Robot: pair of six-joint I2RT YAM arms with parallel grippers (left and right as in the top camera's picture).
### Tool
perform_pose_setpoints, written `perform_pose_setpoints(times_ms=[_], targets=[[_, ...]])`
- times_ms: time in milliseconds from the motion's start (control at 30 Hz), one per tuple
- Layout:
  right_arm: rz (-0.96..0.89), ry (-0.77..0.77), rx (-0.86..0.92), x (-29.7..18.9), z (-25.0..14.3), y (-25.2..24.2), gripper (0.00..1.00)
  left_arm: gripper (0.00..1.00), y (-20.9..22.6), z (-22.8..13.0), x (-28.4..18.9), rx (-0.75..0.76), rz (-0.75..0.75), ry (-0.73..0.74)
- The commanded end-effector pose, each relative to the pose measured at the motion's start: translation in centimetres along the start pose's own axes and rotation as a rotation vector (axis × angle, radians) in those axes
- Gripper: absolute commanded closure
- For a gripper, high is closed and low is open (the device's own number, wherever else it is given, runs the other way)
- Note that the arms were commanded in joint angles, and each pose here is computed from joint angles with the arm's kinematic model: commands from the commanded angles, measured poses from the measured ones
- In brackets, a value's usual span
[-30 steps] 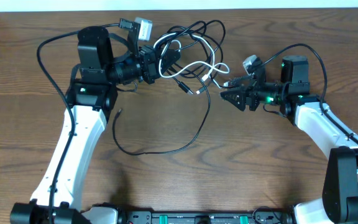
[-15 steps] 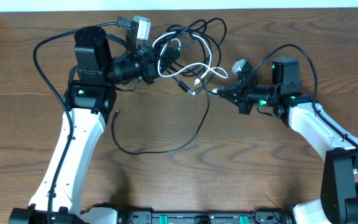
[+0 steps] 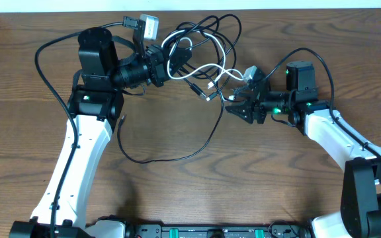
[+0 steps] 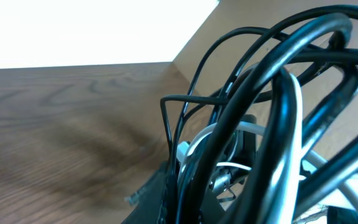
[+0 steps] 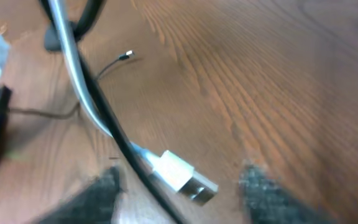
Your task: Untangle cables
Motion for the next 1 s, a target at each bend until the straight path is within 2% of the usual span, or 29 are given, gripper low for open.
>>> perform_pose_setpoints(times_ms=[0, 67, 100, 367, 633, 767, 967], targets=[[0.036, -0.013, -0.076, 0.7, 0.9, 1.0, 0.74, 0.92, -1.7, 0.4, -0.6, 0.011, -0.035, -0.008], [0.045, -0.013, -0.091, 0.9, 1.0, 1.3, 0.95, 0.92, -1.6, 0.4, -0.6, 0.012, -0.032, -0.011], [0.047, -0.013, -0.092, 0.9, 1.0, 1.4, 0.99, 0.92, -1.6, 0.5, -0.7, 0.011, -0.03, -0.013], [0.086, -0.004, -0.121, 0.9, 0.5, 2.2, 0.99, 0.92, 0.0, 2.1, -2.4, 0.007, 0.027, -0.084], [0.242, -0.171, -0.246, 0.3, 2.4, 4.6, 0.99, 0.93, 2.1, 3.2, -4.2, 0.044, 0.114, -0.136], [0.239, -0.181, -0.249, 0.0, 2.5, 4.4, 0.99, 0.92, 4.0, 3.3, -5.0, -0.014, 0.211, -0.172], [0.245, -0.243, -0.24, -1.5, 3.0, 3.8, 0.98, 0.92, 4.7, 2.8, -5.1, -0.028, 0.242, -0.155]])
Point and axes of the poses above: each gripper's point midway between its finger pads, its own x axis out along the fingers, its own y axis along the line the jaws close on, z = x × y, the point moved 3 cm from there along -x, back along the fingers, and after that the axes turned 15 degrees about -x, right-handed, at the moved point
